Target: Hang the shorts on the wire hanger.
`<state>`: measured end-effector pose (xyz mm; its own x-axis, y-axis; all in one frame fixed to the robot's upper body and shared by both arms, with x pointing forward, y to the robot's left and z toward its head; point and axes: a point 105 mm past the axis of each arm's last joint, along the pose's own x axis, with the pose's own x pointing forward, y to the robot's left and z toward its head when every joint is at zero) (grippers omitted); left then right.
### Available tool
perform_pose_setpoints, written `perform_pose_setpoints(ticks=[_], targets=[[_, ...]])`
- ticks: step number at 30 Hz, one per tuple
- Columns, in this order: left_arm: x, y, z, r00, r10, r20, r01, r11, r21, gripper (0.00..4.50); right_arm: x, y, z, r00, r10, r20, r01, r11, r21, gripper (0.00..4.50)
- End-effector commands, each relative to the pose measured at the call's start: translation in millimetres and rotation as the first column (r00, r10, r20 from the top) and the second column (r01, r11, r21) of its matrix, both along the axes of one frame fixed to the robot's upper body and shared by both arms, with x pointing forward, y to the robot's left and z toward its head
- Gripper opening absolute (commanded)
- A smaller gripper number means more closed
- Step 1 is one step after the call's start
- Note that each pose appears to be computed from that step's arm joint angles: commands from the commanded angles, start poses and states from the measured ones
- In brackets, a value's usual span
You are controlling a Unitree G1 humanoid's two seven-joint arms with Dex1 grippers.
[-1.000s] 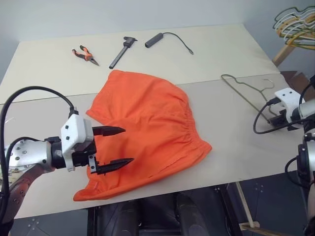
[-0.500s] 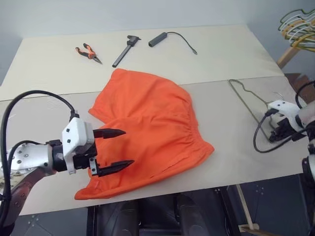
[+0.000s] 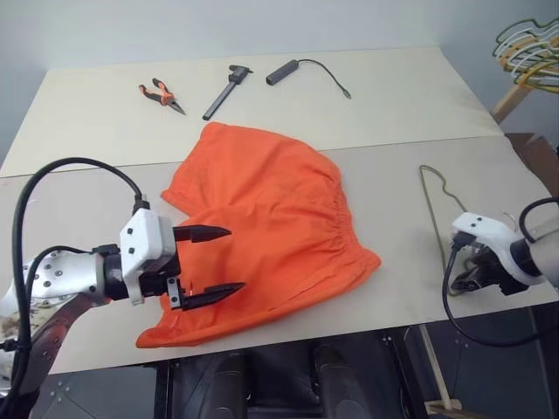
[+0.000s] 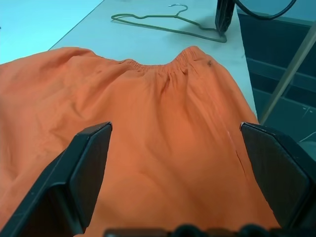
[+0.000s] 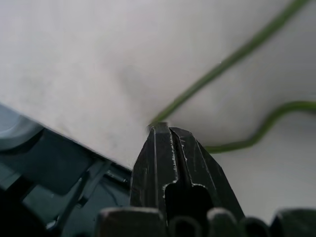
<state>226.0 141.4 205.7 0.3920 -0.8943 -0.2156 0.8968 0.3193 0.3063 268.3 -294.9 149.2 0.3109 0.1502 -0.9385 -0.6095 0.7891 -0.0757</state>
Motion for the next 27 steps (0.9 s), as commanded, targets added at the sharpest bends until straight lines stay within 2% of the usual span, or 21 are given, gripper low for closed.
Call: perform_pose_setpoints(ticks=[1,6,10,16,21,25,27], targets=[[2.9,-2.2,7.6,0.998,-0.024,0.051,0.024,1.000,-0.001,4.50,2.3,-10.2,29.3,0.992,-0.048,0.117,0.050,0.999,-0.009,1.41],[9.4,-7.1,9.7,0.996,-0.053,0.065,0.054,0.998,-0.012,4.50,-0.4,-4.8,38.8,0.982,-0.088,0.167,0.086,0.996,0.022,3.12],[12.9,-11.4,10.0,0.995,-0.076,0.067,0.077,0.997,-0.021,4.50,-0.4,1.1,28.0,0.972,-0.147,0.182,0.138,0.989,0.057,4.45],[15.1,-12.1,13.2,0.994,-0.091,0.065,0.093,0.995,-0.026,4.50,6.5,-21.3,11.2,0.905,-0.351,0.242,0.357,0.934,0.020,4.45],[12.6,-10.7,13.1,0.994,-0.096,0.058,0.098,0.995,-0.022,4.50,6.7,-40.5,-0.7,0.852,-0.445,0.275,0.467,0.884,-0.017,4.45],[8.8,-9.2,11.0,0.994,-0.096,0.047,0.097,0.995,-0.018,4.50,10.2,-50.3,-1.5,0.810,-0.516,0.280,0.531,0.847,0.023,4.45],[8.0,-8.9,10.7,0.995,-0.094,0.044,0.095,0.995,-0.019,4.50,10.5,-49.7,-6.9,0.797,-0.557,0.234,0.557,0.827,0.071,4.45]])
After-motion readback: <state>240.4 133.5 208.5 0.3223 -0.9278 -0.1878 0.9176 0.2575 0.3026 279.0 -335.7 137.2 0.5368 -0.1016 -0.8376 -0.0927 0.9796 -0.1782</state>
